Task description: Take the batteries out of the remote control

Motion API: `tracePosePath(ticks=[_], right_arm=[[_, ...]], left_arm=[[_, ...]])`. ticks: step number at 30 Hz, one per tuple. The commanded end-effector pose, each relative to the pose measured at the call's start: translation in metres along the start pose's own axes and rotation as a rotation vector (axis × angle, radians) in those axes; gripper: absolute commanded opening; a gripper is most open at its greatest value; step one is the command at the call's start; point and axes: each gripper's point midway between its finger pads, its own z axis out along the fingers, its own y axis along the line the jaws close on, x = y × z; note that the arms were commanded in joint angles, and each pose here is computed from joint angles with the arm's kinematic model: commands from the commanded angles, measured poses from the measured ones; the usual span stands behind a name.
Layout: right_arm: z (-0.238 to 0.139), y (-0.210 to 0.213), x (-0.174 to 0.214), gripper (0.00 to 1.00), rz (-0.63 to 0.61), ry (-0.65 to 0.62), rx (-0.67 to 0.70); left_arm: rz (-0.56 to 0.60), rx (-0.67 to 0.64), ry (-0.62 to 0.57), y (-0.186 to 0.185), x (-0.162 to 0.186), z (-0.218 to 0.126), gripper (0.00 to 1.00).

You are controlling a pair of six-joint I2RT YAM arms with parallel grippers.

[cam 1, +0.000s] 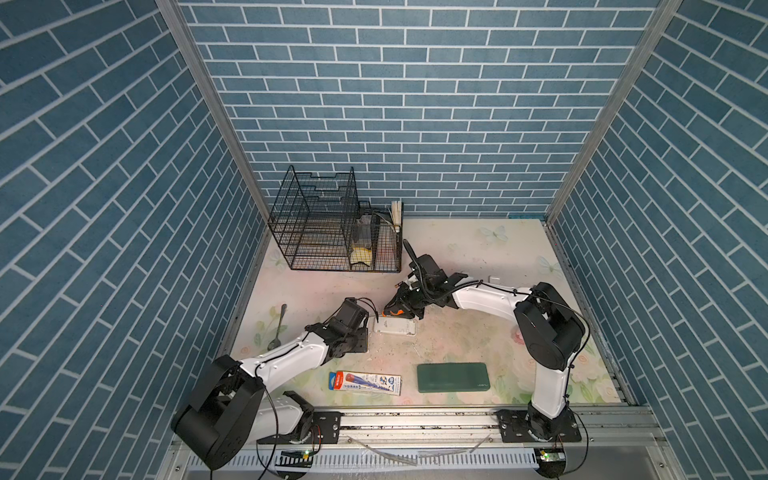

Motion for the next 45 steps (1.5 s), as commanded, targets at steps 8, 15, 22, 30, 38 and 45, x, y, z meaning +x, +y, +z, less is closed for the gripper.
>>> tracePosePath(ticks=[8,15,22,30,38,45], right_arm=[[0.012,0.036,0.009,0.00,-0.100,0.047,-0.072],[0.006,0.041,0.012,0.00,-0.123,0.042,-0.060],[-0.014,0.009,0.011,0.00,-0.088,-0.050,0.040],[-0.021,0.000,0.006,0.00,-0.071,-0.076,0.059],[-0.013,-0.007,0.005,0.00,-0.060,-0.066,0.066],[-0.006,-0.010,0.004,0.00,-0.051,-0.049,0.069]], left_arm=[[0.018,0.031,0.093,-0.002,0.027,0.005,0.32],[0.019,0.026,0.095,-0.002,0.027,0.005,0.32],[0.017,0.026,0.092,-0.001,0.027,0.004,0.31],[0.016,0.022,0.093,-0.001,0.026,0.004,0.31],[0.016,0.021,0.094,-0.001,0.027,0.005,0.30],[0.016,0.020,0.094,-0.001,0.027,0.004,0.30]])
